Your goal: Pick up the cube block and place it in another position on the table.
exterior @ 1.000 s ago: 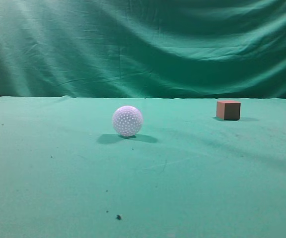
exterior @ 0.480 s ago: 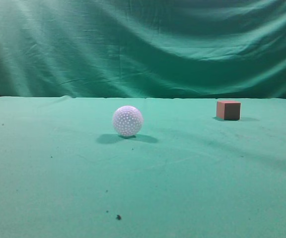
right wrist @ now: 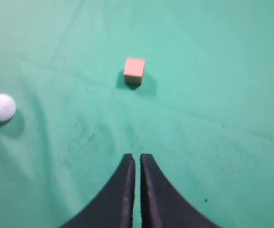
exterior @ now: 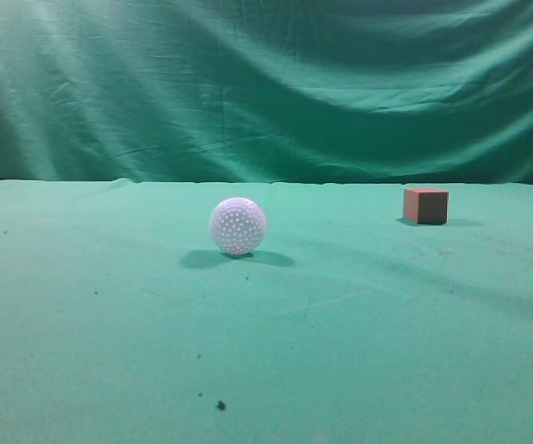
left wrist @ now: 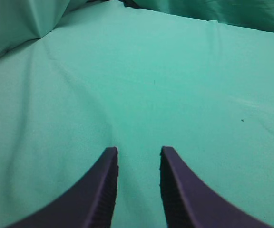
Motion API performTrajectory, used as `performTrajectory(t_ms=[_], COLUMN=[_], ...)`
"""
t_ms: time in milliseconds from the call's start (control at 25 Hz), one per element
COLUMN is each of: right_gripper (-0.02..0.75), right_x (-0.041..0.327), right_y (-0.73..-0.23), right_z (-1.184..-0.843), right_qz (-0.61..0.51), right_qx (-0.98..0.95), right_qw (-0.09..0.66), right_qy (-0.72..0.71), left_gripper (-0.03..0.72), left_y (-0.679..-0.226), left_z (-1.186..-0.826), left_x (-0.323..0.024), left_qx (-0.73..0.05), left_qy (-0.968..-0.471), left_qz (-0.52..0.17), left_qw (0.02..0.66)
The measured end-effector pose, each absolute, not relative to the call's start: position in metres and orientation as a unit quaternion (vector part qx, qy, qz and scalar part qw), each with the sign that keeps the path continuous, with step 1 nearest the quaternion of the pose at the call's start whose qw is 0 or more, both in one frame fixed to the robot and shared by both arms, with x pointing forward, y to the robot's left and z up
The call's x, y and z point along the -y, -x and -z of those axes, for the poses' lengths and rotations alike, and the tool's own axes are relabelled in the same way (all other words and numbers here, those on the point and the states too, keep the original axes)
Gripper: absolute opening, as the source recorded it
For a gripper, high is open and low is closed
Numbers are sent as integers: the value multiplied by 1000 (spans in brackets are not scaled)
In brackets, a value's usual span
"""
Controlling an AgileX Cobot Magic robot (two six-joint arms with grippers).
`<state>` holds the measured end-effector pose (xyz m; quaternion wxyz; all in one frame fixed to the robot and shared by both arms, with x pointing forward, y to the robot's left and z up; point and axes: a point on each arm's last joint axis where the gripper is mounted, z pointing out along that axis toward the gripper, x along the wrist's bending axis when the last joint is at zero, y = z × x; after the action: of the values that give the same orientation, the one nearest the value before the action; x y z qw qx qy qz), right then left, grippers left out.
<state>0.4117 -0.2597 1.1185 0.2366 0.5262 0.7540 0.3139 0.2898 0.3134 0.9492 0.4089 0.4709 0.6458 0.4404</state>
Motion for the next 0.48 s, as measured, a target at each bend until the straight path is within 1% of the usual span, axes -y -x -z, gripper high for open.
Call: performTrajectory(t_ms=[120,400,480], right_gripper=[0,0,0], right_x=[270,286,289], right_y=[-392,-333,-321], right_z=[-1103,-1050,-1031], right_qz=[-345,-413,-432], right_qx=[-724,-641,-614], right_qw=[284,384,413], right_qy=[-525,-521,-516], left_gripper=[235,235,235], left_y=[-290,-290,-290], left_z=[-949,-949,-949], left_x=[-313,-313,-313], left_qx=[-646,-646,-646], left_qy=[-471,-471,-471], left_qz=[-440,-440,-440], left_qw=[409,409,409])
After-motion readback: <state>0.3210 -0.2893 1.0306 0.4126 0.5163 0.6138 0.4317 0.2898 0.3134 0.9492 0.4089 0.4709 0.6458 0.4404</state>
